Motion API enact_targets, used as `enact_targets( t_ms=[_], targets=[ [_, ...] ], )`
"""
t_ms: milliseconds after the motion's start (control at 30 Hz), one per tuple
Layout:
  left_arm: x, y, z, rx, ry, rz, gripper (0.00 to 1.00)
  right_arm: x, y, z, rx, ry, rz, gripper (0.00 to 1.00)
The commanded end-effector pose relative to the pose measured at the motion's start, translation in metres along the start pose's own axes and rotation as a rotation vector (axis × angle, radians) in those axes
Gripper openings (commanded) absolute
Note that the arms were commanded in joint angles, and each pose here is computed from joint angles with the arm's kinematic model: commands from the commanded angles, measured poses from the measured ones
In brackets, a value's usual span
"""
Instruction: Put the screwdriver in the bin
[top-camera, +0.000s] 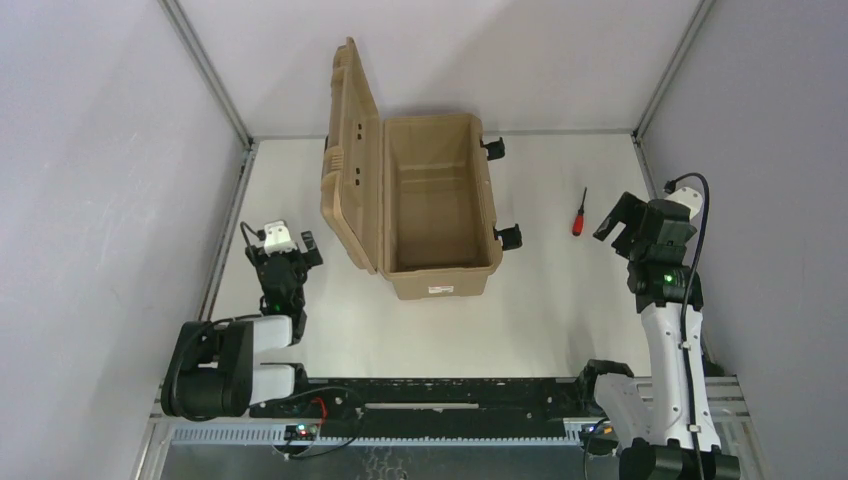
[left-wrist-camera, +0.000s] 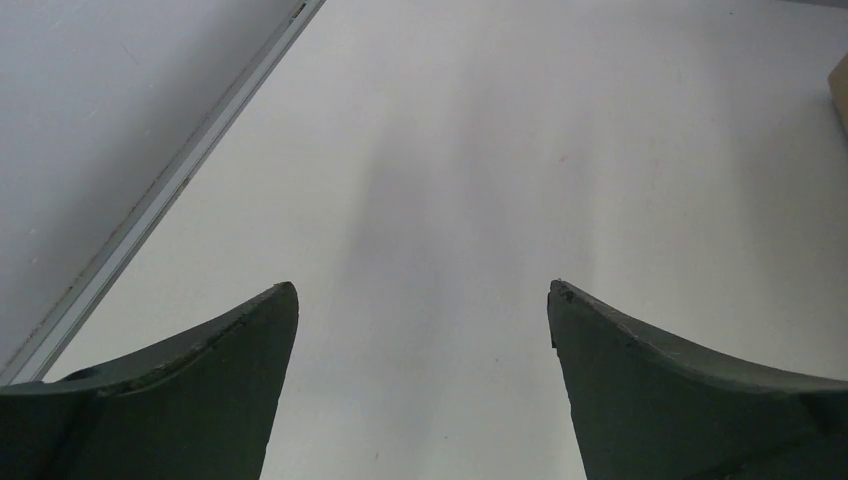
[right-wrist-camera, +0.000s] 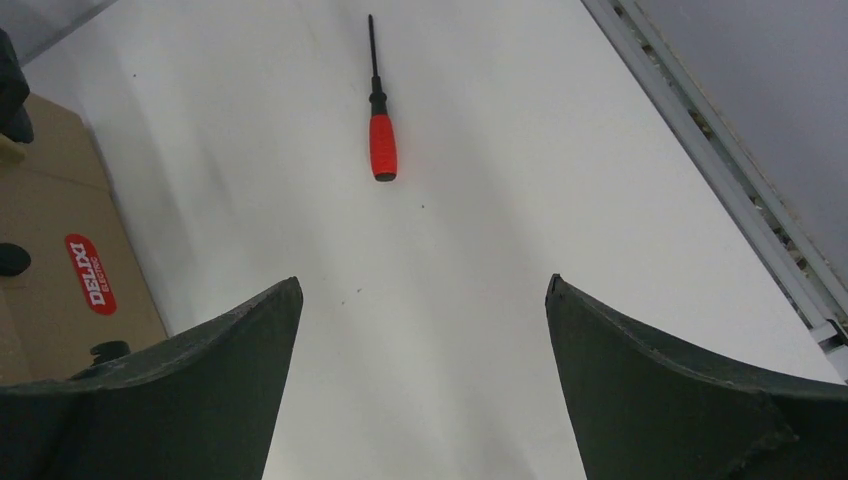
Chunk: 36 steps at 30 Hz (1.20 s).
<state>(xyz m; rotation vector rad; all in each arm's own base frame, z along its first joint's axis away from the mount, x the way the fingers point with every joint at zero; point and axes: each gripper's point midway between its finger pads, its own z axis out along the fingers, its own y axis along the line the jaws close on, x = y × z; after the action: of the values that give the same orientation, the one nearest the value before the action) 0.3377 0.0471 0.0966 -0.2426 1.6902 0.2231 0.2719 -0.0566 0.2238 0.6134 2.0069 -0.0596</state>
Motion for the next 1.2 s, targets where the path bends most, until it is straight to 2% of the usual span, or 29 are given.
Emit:
enact_targets(
  t_ms=[0, 367, 467, 733, 833, 1067, 1167],
  targets=[
    [-0.04, -0.004, 0.009, 0.015, -0.121, -0.02, 1.0, -0.006, 0.005, -0.002, -0.032, -0.018, -0.018, 1.0],
    [-0.04, -0.004, 0.009, 0.014, -0.121, -0.02, 1.0, 0.004, 0.026, 0.036, -0.079, 0.107, -0.088, 1.0],
    [-0.04, -0.004, 0.009, 0.015, -0.12, -0.02, 1.0, 0.002, 0.035, 0.064, -0.065, 0.151, -0.121, 1.0],
    [-0.04, -0.004, 0.009, 0.014, -0.121, -0.02, 1.0, 0.02, 0.049, 0.168, 0.025, 0.368, -0.196, 0.98],
    [-0.04, -0.004, 0.009, 0.015, -0.121, -0.021, 1.0, 0.042, 0.05, 0.206, 0.047, 0.466, -0.226, 0.93],
    [-0.04, -0.004, 0.009, 0.015, -0.121, -0.02, 1.0, 0.083, 0.045, 0.236, 0.069, 0.611, -0.219, 0.76],
    [-0.04, -0.004, 0.009, 0.014, -0.12, -0.02, 1.0, 0.101, 0.038, 0.238, 0.082, 0.665, -0.217, 0.52]
  ],
)
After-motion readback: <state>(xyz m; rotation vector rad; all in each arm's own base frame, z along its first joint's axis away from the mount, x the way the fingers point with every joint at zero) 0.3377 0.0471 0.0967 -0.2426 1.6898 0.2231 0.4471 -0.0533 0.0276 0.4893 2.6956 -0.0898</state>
